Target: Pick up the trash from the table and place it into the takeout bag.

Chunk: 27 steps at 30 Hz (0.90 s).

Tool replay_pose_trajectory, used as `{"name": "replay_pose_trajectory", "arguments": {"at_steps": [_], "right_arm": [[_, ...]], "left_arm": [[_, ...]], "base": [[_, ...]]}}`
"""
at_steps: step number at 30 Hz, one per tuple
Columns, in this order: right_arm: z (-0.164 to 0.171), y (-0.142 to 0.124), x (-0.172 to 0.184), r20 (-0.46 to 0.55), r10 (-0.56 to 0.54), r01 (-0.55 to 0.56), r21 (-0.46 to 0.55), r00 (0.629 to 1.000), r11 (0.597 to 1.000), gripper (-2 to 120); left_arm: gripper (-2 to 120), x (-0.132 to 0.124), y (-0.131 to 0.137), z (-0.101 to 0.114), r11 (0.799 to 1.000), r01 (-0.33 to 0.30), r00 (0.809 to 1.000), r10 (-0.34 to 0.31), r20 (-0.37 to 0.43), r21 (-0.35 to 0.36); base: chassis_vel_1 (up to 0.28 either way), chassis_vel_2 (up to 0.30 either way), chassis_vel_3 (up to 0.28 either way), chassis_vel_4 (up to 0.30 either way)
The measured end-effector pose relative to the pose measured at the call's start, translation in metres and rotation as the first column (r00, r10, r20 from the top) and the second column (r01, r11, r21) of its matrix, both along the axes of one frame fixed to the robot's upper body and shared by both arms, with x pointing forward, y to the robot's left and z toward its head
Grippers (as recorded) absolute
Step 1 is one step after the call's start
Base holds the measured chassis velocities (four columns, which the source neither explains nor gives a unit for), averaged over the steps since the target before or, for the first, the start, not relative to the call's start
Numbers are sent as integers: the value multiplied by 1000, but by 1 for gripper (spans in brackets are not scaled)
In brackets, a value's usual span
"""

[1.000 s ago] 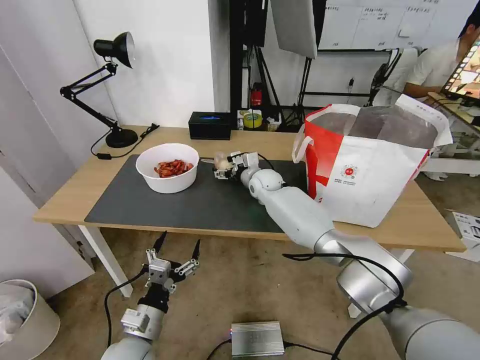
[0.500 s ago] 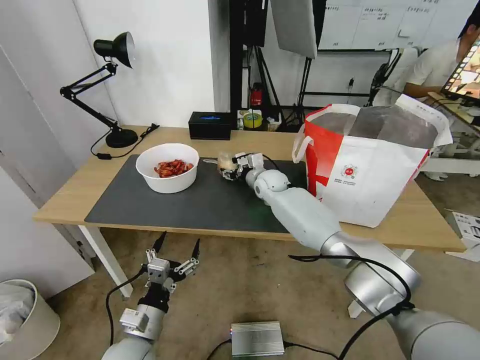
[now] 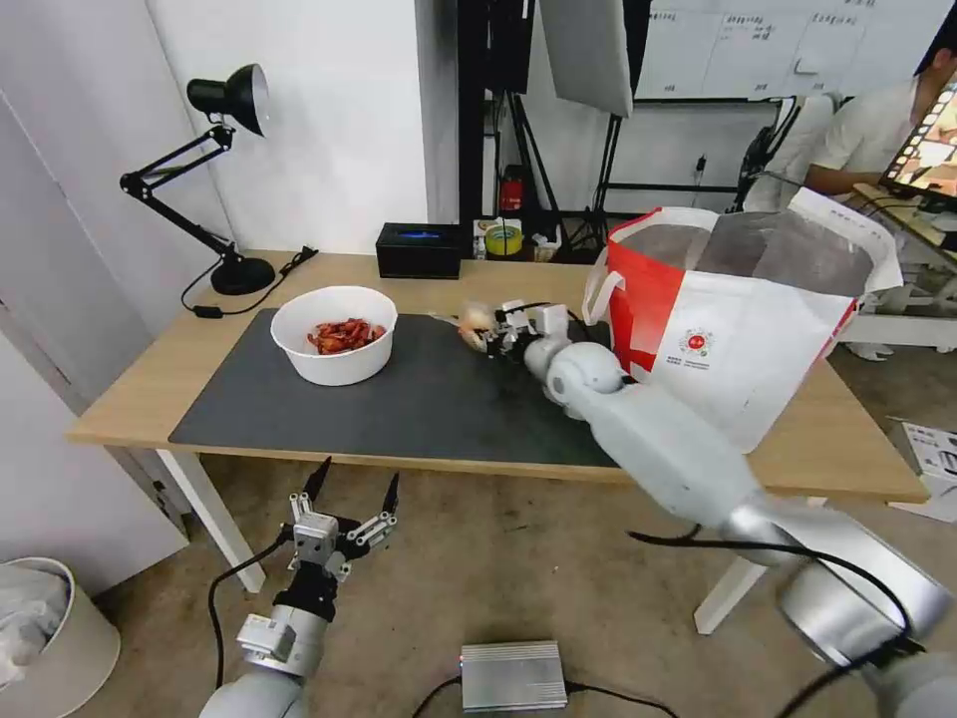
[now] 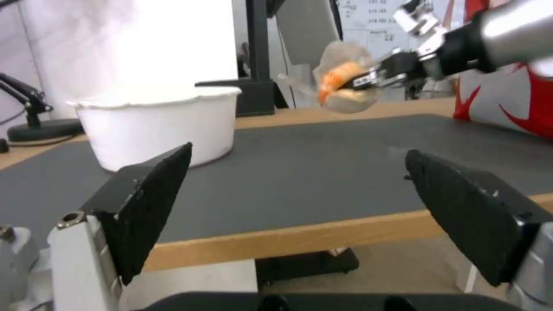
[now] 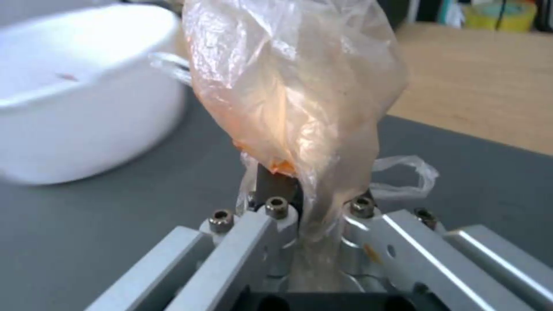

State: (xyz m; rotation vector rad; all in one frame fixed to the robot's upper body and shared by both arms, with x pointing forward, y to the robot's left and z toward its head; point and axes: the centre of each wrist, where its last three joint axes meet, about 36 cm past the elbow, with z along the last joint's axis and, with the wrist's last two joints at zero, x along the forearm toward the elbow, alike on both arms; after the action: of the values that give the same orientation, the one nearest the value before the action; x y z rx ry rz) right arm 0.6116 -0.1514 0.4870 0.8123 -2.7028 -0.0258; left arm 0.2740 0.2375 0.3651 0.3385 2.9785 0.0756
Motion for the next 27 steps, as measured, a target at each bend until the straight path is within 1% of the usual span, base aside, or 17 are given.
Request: {"name": "replay_pose_trajectory", "arguments": {"at_steps": [1,4,5,6,7,9,10,12,14,15,16,18,20,22,23,26,27], "right_arm": [[0,0,0,0,0,0,0,1000,1000,4],[24,-29,-46,59,30,-29,-13,998,999,4],[24,-29,-46,59,30,-29,-13,998,999,4],[35,-42,-63,85,32,-30,-20,996,999,4],[35,-42,-63,85,32,-30,-20,996,999,4],[53,-64,-96,134,29,-26,-22,991,999,4],[53,-64,-96,134,29,-26,-22,991,999,4],[64,-77,-120,164,23,-19,-23,986,1000,4],[68,-81,-127,173,17,-12,-28,985,1000,3],[75,-90,-139,188,12,-5,-40,982,999,3],[75,-90,-139,188,12,-5,-40,982,999,3],[91,-105,-150,237,-16,29,-52,971,998,3],[98,-108,-152,258,-31,44,-47,966,998,3],[122,-118,-151,326,-86,102,-31,941,994,3],[122,-118,-151,326,-86,102,-31,941,994,3],[147,-130,-143,399,-173,198,-22,901,980,3],[147,-130,-143,399,-173,198,-22,901,980,3]], "left_arm": [[100,0,0,0,1000,0,1000,0,0,0],[100,0,-1,2,1000,4,1000,-4,6,-1],[100,0,-1,2,1000,4,1000,-4,6,-1],[100,0,-2,2,1000,6,1000,-6,7,-1],[100,0,-2,2,1000,6,1000,-6,7,-1],[100,1,-3,2,1000,9,1000,-9,7,-2],[100,1,-3,2,1000,9,1000,-9,7,-2],[100,1,-4,2,1000,11,1000,-11,6,-3],[100,1,-5,2,1000,12,1000,-12,6,-4],[100,1,-6,1,1000,13,1000,-13,5,-5],[100,1,-6,1,1000,13,1000,-13,5,-5],[100,0,-7,1,1000,16,1000,-16,4,-7],[100,1,-7,1,1000,17,1000,-17,5,-7],[100,2,-9,2,1000,20,1000,-20,6,-8],[100,2,-9,2,1000,20,1000,-20,6,-8],[100,3,-9,8,1000,21,1000,-21,11,-9],[100,3,-9,8,1000,21,1000,-21,11,-9]], "base": [[0,0,0,0],[0,0,0,0],[0,0,0,0],[0,0,0,0],[0,0,0,0],[0,0,0,0],[0,0,0,0],[0,0,0,0],[0,0,0,0],[0,0,0,0],[0,0,0,0],[0,0,0,0],[0,0,0,0],[0,0,0,0],[0,0,0,0],[0,0,0,0],[0,0,0,0]]}}
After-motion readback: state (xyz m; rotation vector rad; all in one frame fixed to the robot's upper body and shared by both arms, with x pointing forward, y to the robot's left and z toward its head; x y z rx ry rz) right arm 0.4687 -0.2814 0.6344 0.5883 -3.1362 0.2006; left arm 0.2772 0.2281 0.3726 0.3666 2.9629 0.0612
